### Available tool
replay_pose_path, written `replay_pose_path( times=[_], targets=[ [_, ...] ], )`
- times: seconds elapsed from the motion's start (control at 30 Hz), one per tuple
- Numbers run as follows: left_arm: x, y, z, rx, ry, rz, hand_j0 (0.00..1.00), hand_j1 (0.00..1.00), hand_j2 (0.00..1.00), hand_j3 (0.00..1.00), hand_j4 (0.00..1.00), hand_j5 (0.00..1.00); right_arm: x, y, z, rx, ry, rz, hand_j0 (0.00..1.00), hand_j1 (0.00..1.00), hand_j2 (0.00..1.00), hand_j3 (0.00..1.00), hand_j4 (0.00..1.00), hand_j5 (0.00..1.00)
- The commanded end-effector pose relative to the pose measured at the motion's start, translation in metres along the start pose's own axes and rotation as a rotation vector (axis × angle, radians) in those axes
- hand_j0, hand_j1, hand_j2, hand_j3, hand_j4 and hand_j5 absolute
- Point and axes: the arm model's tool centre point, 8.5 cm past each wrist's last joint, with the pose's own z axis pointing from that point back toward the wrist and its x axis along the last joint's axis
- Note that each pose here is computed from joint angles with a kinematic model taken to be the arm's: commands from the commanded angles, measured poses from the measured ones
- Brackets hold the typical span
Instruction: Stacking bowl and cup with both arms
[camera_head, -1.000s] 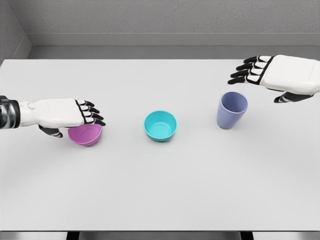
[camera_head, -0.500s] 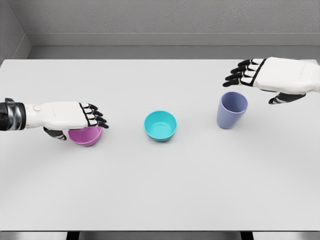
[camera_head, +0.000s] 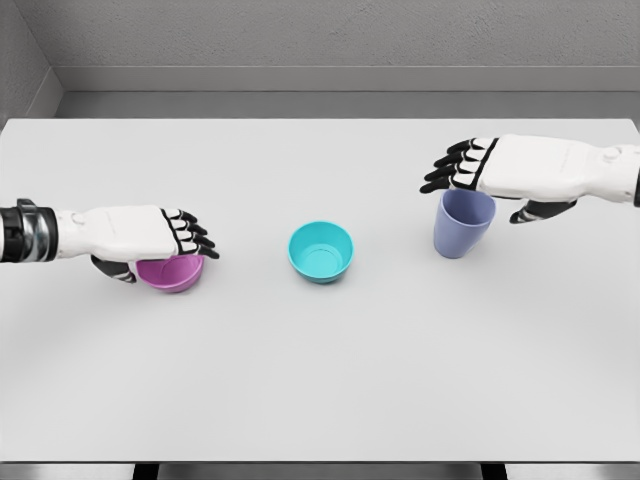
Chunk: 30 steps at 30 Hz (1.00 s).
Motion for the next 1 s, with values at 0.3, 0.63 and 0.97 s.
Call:
replay_pose_path(
  times=[0.3,0.63,0.97],
  targets=[
    [0.0,-0.002,-0.002,-0.001,-0.002,0.009,1.0,1.0,1.0,1.0,1.0,1.0,-0.015,0.014,-0.008,0.013,0.021,-0.065,1.0,1.0,1.0,1.0,1.0,1.0],
    [-0.002,-0.004,-0.004,-0.005,0.002,0.018,1.0,1.0,1.0,1.0,1.0,1.0,-0.025,0.026,-0.019,0.036,0.027,-0.104,1.0,1.0,1.0,1.0,1.0,1.0],
    [-0.007,-0.007,-0.007,-0.006,0.01,0.031,1.0,1.0,1.0,1.0,1.0,1.0,-0.029,0.025,-0.026,0.025,0.026,-0.116,1.0,1.0,1.0,1.0,1.0,1.0]
  ],
)
